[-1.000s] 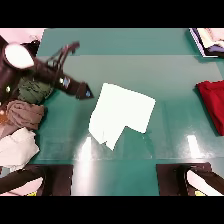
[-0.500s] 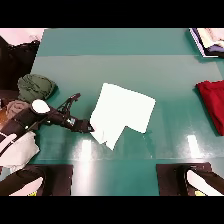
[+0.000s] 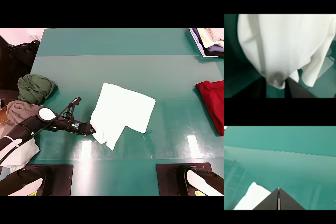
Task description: Fold the shirts.
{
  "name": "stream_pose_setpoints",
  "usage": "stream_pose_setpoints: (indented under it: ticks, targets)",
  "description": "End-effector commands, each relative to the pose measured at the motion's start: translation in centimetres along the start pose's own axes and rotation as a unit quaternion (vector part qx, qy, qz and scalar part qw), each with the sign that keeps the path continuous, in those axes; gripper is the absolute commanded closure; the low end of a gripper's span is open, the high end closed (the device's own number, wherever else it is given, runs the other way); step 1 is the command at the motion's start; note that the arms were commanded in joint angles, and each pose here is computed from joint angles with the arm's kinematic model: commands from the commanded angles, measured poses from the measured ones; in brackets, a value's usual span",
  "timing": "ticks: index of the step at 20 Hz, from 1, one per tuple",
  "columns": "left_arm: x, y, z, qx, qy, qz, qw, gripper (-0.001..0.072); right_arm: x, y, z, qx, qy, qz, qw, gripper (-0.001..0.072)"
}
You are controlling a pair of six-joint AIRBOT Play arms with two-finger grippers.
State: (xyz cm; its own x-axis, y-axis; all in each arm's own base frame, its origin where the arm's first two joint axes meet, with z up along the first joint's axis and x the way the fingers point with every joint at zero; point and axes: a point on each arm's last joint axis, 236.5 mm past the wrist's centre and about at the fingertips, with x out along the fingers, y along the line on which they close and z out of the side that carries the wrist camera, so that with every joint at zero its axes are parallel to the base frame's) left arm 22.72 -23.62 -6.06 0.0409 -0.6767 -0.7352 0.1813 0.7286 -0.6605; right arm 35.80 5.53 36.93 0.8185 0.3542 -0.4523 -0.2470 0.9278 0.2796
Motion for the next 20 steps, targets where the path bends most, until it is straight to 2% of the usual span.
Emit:
stream_pose_setpoints:
  ticks: [1, 3, 5, 9, 10, 12, 13, 16, 20]
  targets:
    - [0.8, -0.5, 0.1, -0.002, -0.006, 0.003, 1.000, 0.0682, 0.0, 0.1, -0.3, 0.000, 0.007, 0.001, 1.000, 0.0690]
    - [-0.2, -1.4, -0.2, 0.011, 0.018, -0.009, 1.000, 0.0683, 0.3, 0.0, -0.8, 0.002, 0.018, 0.002, 1.000, 0.0691]
    - [-2.5, -2.1, 0.7, 0.049, 0.032, 0.001, 0.998, 0.0683, 1.6, -0.6, -3.1, 0.011, 0.074, 0.007, 0.997, 0.0690]
    - [-10.2, -1.1, 5.2, 0.123, -0.002, 0.115, 0.986, 0.0683, 6.1, -2.7, -9.7, 0.046, 0.237, 0.028, 0.970, 0.0684]
    - [-12.0, -1.0, 6.0, 0.138, -0.007, 0.138, 0.981, 0.0683, 7.9, -2.9, -11.0, 0.053, 0.260, 0.035, 0.963, 0.0588]
    - [-14.7, -0.6, 7.2, 0.157, -0.019, 0.183, 0.970, 0.0683, 11.4, -2.6, -14.9, 0.051, 0.316, 0.059, 0.946, 0.0251]
    - [-15.6, -0.5, 7.7, 0.166, -0.023, 0.199, 0.966, 0.0682, 13.4, -2.3, -17.4, 0.059, 0.348, 0.069, 0.933, 0.0222]
    - [-16.8, -1.1, 8.8, 0.178, -0.040, 0.209, 0.961, 0.0682, 19.3, -0.7, -24.5, 0.027, 0.409, 0.107, 0.906, 0.0223]
    - [-16.8, -1.1, 8.9, 0.172, -0.044, 0.208, 0.962, 0.0682, 25.5, 0.8, -30.7, 0.008, 0.444, 0.123, 0.888, 0.0223]
